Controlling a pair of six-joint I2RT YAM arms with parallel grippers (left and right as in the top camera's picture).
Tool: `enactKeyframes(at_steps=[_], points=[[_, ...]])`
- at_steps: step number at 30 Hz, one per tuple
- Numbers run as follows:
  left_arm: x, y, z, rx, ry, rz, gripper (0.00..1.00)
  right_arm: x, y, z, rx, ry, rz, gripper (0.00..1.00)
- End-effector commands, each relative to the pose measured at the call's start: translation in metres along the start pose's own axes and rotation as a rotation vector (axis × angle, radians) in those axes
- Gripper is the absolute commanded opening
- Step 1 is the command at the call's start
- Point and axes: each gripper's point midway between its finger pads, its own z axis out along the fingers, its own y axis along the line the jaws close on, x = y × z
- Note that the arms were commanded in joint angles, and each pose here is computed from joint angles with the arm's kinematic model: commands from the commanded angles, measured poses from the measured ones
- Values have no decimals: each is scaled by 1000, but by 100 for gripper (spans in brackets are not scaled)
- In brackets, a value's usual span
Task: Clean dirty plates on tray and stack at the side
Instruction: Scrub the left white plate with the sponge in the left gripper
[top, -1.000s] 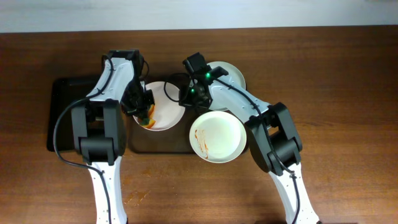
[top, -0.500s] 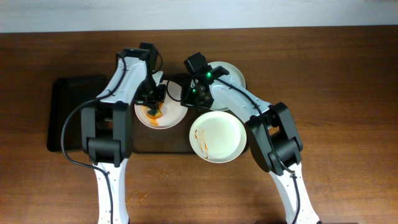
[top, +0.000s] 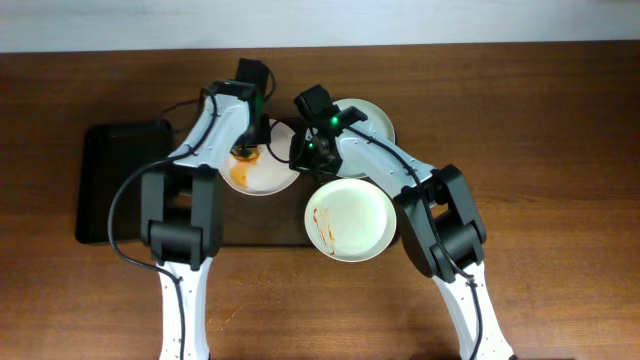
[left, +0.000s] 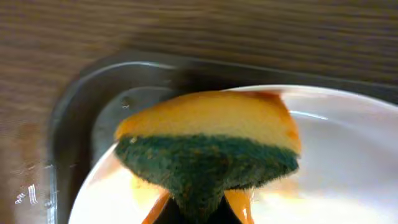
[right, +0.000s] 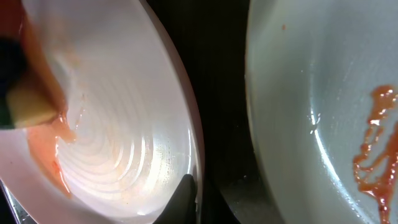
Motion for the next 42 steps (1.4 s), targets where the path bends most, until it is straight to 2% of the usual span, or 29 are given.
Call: enactKeyframes(at_steps=[1, 4, 7, 9, 10, 11, 13, 17, 19, 20, 21, 23, 24, 25, 28, 31, 34, 35, 36, 38, 39, 40, 42], points=[[33, -36, 27, 214, 131, 159, 0, 5, 2, 2, 1, 13, -34, 4], [77, -35, 6, 470, 328, 287, 1, 4, 2, 2, 1, 12, -34, 4], [98, -30, -14, 645, 418, 316, 1, 4, 2, 2, 1, 12, -33, 4], [102, -29, -18, 673, 439, 295, 0, 4, 2, 2, 1, 12, -33, 4], [109, -26, -20, 655, 477, 292, 0, 4, 2, 2, 1, 12, -33, 4], [109, -14, -11, 554, 492, 259, 0, 4, 2, 2, 1, 12, -33, 4], [93, 32, 15, 196, 454, 98, 1, 3, 3, 2, -3, 7, -36, 4], [101, 78, 11, -235, 439, -153, 1, 3, 3, 2, -3, 6, -35, 4], [116, 59, 1, -212, 495, -85, 0, 3, 3, 2, -4, 6, -35, 4], [122, 40, -1, -130, 529, -4, 1, 3, 3, 2, -4, 5, -35, 4], [128, 20, -4, -22, 559, 69, 0, 2, 3, 2, -5, 4, -36, 4], [141, -35, -18, 336, 607, 243, 0, 1, 4, 2, -8, 1, -37, 4], [143, -55, -28, 482, 609, 275, 1, 1, 4, 2, -8, 1, -37, 4], [139, -56, -27, 497, 594, 266, 0, 1, 4, 2, -8, 1, -37, 4], [115, -41, -10, 454, 518, 153, 1, 1, 4, 2, -8, 1, -37, 4], [65, 6, 26, 175, 318, -25, 0, 1, 4, 2, -7, 1, -37, 4], [19, 37, 38, -28, 107, -52, 1, 2, 4, 2, -7, 1, -37, 4], [16, 45, 38, -73, 92, -66, 0, 2, 3, 2, -6, 2, -37, 4], [26, 58, 35, -143, 125, -65, 1, 3, 2, 2, -2, 5, -35, 4], [62, 66, 27, -173, 276, -29, 0, 2, 2, 2, 4, 1, -35, 4], [91, 66, 16, -157, 409, -6, 1, 2, 2, 2, 4, 1, -35, 4], [106, 64, 9, -135, 480, 5, 0, 2, 2, 2, 3, 2, -35, 4], [126, 44, -1, 22, 585, 83, 0, 2, 2, 2, 3, 3, -35, 4]])
